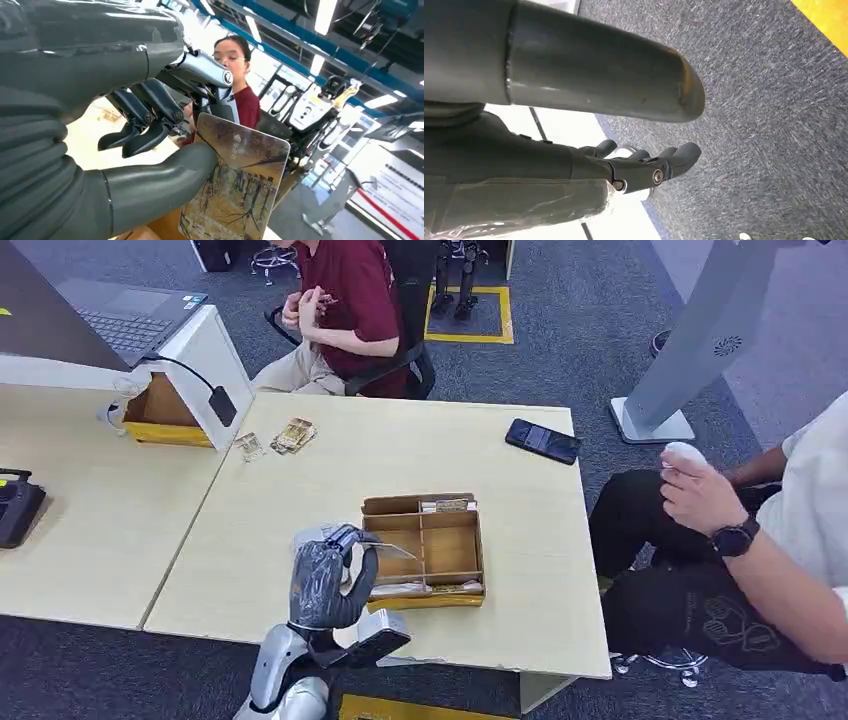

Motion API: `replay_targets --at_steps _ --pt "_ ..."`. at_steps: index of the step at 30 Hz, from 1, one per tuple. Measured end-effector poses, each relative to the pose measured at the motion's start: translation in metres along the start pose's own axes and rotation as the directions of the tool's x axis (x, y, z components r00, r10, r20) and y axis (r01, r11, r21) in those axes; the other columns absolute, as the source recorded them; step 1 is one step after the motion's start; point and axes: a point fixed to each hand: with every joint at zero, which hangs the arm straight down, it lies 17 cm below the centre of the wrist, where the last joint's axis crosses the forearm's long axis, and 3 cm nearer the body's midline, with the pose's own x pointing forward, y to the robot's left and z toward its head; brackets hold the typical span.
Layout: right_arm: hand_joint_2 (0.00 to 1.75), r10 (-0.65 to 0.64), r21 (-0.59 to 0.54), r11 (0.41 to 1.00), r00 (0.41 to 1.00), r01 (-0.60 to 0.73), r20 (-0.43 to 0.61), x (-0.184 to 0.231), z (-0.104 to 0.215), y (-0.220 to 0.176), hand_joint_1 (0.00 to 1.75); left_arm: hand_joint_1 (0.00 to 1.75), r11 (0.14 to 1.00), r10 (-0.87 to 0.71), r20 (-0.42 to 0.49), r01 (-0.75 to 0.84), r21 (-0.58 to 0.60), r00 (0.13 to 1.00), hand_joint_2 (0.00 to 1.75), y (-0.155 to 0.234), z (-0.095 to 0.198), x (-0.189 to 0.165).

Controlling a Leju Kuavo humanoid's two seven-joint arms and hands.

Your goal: Pass the card to the sensor for recognition and then transmit it.

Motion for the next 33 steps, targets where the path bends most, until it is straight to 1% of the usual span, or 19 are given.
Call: replay_targets --at_steps 4,7,8,9,11,13,15,16,18,19,21,25,33 --pt "0.0 0.0 0.0 1.0 1.0 0.0 0.001 0.0 0.0 0.0 0.0 1.75 1.0 -0.018 -0.008 0.018 0.008 1.0 1.75 0.004 0.001 -0.004" --pt "0.0 0.001 0.001 1.0 1.0 -0.001 0.001 0.0 0.0 0.0 0.0 1.75 0.998 -0.055 -0.029 0.055 0.01 0.998 1.75 0.009 -0.005 -0.018" --pt "0.0 0.003 0.003 1.0 1.0 -0.003 -0.001 0.0 0.0 0.0 0.0 1.75 0.996 -0.091 -0.048 0.091 0.007 0.995 1.75 0.01 -0.009 -0.029" --pt "0.0 0.004 0.005 1.0 1.0 -0.004 -0.001 0.001 -0.001 -0.001 0.0 1.75 0.991 -0.131 -0.072 0.132 0.005 0.989 1.75 0.012 -0.014 -0.043" --pt "0.0 0.016 0.014 1.0 1.0 -0.016 0.006 0.004 -0.001 -0.002 0.0 1.75 0.974 -0.226 -0.132 0.226 -0.01 0.965 1.75 0.015 -0.029 -0.088" --pt "0.0 0.03 0.012 0.999 0.999 -0.031 0.02 0.01 -0.003 -0.007 0.0 1.75 0.945 -0.325 -0.183 0.324 -0.039 0.928 1.75 0.023 -0.044 -0.14" --pt "0.0 0.04 0.009 0.999 0.999 -0.04 0.028 0.013 -0.004 -0.01 0.0 1.75 0.91 -0.414 -0.231 0.409 -0.072 0.88 1.75 0.04 -0.053 -0.194" --pt "0.0 0.046 0.01 0.999 0.999 -0.046 0.029 0.014 -0.004 -0.01 0.0 1.75 0.898 -0.438 -0.25 0.433 -0.079 0.863 1.75 0.048 -0.057 -0.211" --pt "0.0 0.053 0.012 0.998 0.998 -0.054 0.026 0.014 -0.003 -0.01 0.0 1.75 0.873 -0.485 -0.289 0.477 -0.101 0.825 1.75 0.061 -0.057 -0.239" --pt "0.0 0.057 0.013 0.998 0.998 -0.057 0.027 0.014 -0.003 -0.009 0.0 1.75 0.862 -0.503 -0.301 0.493 -0.113 0.81 1.75 0.064 -0.055 -0.248" --pt "0.0 0.063 0.011 0.998 0.998 -0.064 0.029 0.014 -0.003 -0.009 0.0 1.75 0.852 -0.519 -0.33 0.506 -0.132 0.788 1.75 0.069 -0.051 -0.264" --pt "0.0 0.07 0.01 0.997 0.997 -0.07 0.032 0.015 -0.003 -0.009 0.0 1.75 0.854 -0.515 -0.381 0.5 -0.148 0.768 1.75 0.075 -0.046 -0.283" --pt "0.0 0.07 0.007 0.997 0.997 -0.071 0.038 0.016 -0.003 -0.01 0.0 1.75 0.858 -0.507 -0.419 0.49 -0.155 0.754 1.75 0.081 -0.043 -0.298"
